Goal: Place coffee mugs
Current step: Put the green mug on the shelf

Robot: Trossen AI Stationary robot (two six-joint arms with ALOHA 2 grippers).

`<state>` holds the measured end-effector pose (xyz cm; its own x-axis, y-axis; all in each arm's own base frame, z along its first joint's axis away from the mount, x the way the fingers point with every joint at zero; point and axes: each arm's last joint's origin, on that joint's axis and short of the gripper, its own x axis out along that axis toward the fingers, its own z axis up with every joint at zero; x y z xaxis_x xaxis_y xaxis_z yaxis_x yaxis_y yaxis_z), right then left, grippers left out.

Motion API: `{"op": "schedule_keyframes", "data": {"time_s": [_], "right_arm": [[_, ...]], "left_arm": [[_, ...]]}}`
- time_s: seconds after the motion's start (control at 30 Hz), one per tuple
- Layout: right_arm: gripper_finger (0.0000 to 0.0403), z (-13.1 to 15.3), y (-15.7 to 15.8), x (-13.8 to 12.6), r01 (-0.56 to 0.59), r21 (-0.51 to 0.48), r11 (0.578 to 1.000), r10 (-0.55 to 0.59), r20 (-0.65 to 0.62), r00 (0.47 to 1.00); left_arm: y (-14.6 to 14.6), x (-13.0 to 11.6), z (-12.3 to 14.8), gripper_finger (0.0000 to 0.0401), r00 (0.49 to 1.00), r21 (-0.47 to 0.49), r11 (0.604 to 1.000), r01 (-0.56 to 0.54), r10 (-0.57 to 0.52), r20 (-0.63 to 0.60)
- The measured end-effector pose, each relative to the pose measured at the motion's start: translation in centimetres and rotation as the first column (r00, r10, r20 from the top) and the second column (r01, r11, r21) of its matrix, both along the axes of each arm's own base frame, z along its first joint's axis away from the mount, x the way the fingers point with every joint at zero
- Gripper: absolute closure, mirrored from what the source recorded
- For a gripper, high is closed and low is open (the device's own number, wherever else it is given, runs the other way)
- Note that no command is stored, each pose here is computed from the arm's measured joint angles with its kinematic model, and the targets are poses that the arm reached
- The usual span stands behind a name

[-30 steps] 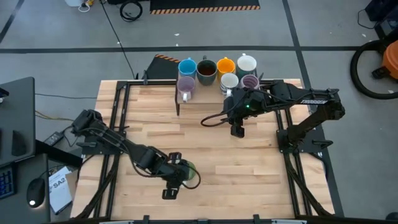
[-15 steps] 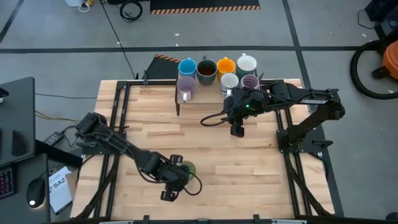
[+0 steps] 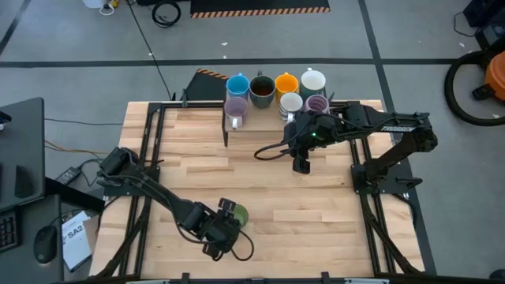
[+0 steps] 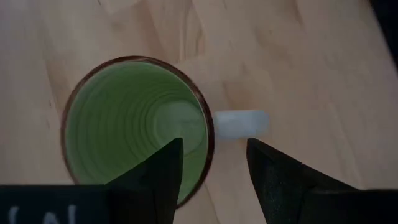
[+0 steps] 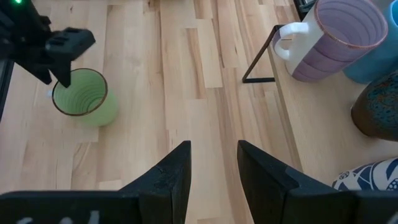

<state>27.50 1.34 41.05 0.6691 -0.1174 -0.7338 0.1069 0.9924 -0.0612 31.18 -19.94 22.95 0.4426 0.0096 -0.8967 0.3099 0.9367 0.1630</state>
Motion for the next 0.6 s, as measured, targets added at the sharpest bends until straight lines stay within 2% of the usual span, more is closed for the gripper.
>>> {"op": "schedule_keyframes", "data": {"time_s": [0.2, 0.43, 0.6], "right_arm": [[0.0267, 0.0, 0.0, 0.0, 0.003, 0.002, 1.0, -0.003, 0.0, 1.0], [0.0267, 0.0, 0.0, 0.0, 0.019, 0.018, 1.0, -0.019, 0.003, 1.0], [0.0267, 0.0, 0.0, 0.0, 0.02, 0.018, 1.0, -0.02, 0.002, 1.0]], "left_arm": [[-0.2, 0.6, -1.7, 0.022, 0.999, 0.038, 0.999, 0.029, -0.028, -0.039], [-0.1, 1.0, -2.6, 0.0245, 0.997, 0.061, 0.997, 0.054, -0.051, -0.062], [0.4, 1.4, -2.8, 0.0261, 0.998, 0.057, 0.998, 0.033, -0.029, -0.062]]}}
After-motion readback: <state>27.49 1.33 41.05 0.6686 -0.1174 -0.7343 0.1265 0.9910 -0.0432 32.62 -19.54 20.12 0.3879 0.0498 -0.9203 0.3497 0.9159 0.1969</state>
